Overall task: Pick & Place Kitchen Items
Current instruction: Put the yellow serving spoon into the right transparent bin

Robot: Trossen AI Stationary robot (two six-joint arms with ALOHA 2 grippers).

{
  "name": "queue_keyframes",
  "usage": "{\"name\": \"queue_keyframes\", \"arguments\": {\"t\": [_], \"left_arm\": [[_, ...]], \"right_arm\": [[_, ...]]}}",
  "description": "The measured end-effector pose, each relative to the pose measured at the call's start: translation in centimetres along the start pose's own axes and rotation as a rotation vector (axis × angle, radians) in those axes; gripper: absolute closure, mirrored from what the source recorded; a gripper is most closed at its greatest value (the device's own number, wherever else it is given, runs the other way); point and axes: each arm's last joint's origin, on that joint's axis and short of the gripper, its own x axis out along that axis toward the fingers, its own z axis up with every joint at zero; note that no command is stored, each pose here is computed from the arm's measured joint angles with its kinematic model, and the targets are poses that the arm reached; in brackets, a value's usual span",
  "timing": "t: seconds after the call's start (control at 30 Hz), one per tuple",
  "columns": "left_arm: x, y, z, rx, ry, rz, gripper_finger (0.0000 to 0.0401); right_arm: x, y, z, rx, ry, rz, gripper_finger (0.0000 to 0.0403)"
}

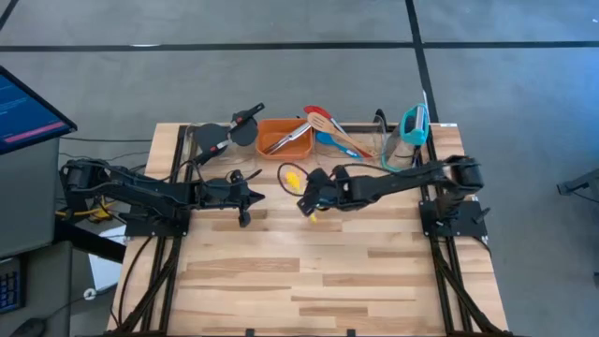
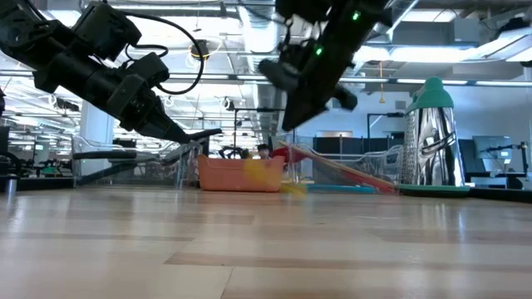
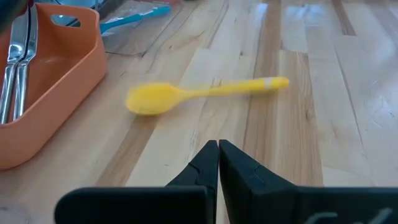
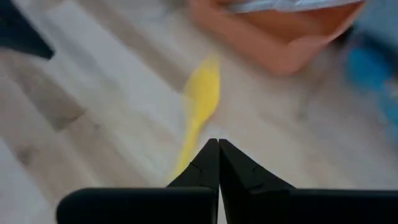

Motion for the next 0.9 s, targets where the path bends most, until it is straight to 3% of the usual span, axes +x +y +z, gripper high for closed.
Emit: {"name": "queue_keyframes", "arguments": {"t": [0.13, 0.3, 0.63, 0.9], "left_arm": [[0.0, 0.0, 0.0, 0.000, 0.001, -0.004, 0.0398], [0.0, 0.0, 0.0, 0.000, 0.001, -0.004, 0.0398], [0.0, 0.0, 0.0, 0.000, 0.000, -0.003, 0.0398], [0.0, 0.0, 0.0, 0.000, 0.000, -0.002, 0.0398]], "right_arm": [[-1.8, -2.0, 1.6, -0.012, -0.031, -0.066, 0.0398], [-2.1, -3.0, 2.3, -0.006, -0.014, -0.046, 0.0400], [1.4, -1.2, 0.2, -0.043, 0.112, 0.035, 0.0401], [3.7, 1.6, -1.2, -0.014, 0.099, 0.178, 0.0402]]}}
